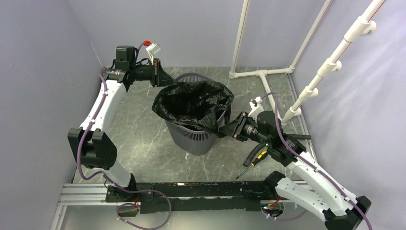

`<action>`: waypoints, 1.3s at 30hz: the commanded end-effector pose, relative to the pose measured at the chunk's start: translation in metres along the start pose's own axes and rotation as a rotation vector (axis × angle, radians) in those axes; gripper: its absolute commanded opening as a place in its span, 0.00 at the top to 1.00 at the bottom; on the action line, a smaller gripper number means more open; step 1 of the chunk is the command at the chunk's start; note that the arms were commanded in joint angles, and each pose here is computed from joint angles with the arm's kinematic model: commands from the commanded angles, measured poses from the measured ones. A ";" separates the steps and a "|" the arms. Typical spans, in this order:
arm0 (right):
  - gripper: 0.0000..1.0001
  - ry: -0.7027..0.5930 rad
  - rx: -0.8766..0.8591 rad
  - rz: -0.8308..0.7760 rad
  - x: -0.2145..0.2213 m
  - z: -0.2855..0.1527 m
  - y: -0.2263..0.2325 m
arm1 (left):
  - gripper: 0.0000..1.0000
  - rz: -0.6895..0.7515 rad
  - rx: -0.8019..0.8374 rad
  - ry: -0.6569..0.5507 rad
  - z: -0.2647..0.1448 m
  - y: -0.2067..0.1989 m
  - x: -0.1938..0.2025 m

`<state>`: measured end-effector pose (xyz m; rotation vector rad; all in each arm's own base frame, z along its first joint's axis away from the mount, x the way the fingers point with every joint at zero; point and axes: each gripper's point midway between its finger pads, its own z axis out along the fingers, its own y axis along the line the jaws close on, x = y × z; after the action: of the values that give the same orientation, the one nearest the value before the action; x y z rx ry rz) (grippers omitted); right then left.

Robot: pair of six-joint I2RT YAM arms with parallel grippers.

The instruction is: Put the trash bags into the trash bin

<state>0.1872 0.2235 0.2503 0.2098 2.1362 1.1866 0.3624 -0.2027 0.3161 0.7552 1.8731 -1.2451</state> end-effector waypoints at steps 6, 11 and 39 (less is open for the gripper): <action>0.82 0.078 0.090 -0.044 0.011 0.016 -0.020 | 0.97 -0.158 -0.144 0.020 0.002 0.029 0.036; 0.85 0.098 0.053 -0.045 0.016 0.023 -0.019 | 0.97 -0.193 -0.189 -0.011 0.002 0.037 0.039; 0.66 0.213 -0.085 -0.123 0.033 0.016 0.004 | 0.97 -0.351 -0.192 -0.138 0.002 0.036 0.040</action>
<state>0.1773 0.2457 0.2272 0.0370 2.2088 1.2710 0.3739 -0.1948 0.3176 0.4255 1.8020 -1.2333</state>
